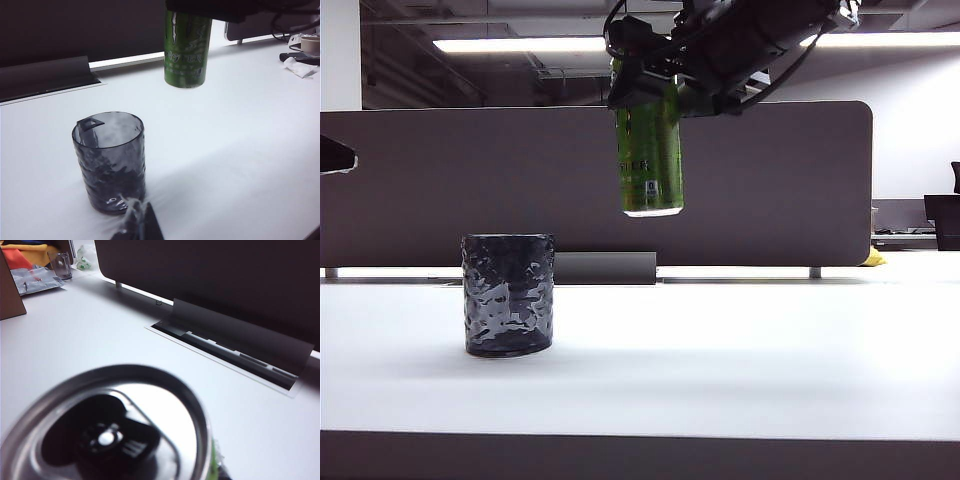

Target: Pick up the metal can, pour some water into the cup, then place the can back on the table.

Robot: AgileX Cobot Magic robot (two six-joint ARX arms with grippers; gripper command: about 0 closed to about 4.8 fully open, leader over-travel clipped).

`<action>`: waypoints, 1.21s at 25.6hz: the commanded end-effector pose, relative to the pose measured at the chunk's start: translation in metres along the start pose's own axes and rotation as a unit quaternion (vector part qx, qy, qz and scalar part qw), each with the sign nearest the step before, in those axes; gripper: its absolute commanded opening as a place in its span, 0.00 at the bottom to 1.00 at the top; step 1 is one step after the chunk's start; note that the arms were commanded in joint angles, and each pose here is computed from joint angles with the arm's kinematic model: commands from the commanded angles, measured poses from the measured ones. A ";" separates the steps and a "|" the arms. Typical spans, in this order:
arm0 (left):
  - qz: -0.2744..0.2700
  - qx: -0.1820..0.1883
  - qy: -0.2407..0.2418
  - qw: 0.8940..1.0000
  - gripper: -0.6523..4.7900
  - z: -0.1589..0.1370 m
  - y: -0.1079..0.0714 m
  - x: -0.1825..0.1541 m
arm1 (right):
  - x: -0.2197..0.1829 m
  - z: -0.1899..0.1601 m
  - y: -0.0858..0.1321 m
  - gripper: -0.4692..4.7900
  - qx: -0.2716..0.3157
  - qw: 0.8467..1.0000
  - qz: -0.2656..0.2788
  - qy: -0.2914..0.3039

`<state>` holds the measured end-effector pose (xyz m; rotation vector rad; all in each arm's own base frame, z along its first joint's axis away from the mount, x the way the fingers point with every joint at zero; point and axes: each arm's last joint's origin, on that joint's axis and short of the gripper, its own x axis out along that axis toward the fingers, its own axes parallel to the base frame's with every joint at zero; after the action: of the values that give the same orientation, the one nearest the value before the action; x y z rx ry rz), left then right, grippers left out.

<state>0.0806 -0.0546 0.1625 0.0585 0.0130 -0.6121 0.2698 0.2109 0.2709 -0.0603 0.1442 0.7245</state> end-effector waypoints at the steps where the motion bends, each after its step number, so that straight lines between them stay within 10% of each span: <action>1: 0.000 0.000 -0.006 1.000 0.11 0.002 0.000 0.000 | 0.000 0.012 0.001 0.64 -0.014 1.000 0.010 -0.016; 31: 0.037 -0.001 -0.005 0.999 0.11 0.001 0.007 0.000 | 0.001 0.012 0.022 0.64 -0.048 0.998 0.050 -0.003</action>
<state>0.0843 -0.0488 0.1625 0.0581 0.0150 -0.5404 0.2577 0.2285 0.2727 -0.1547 0.1677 0.8282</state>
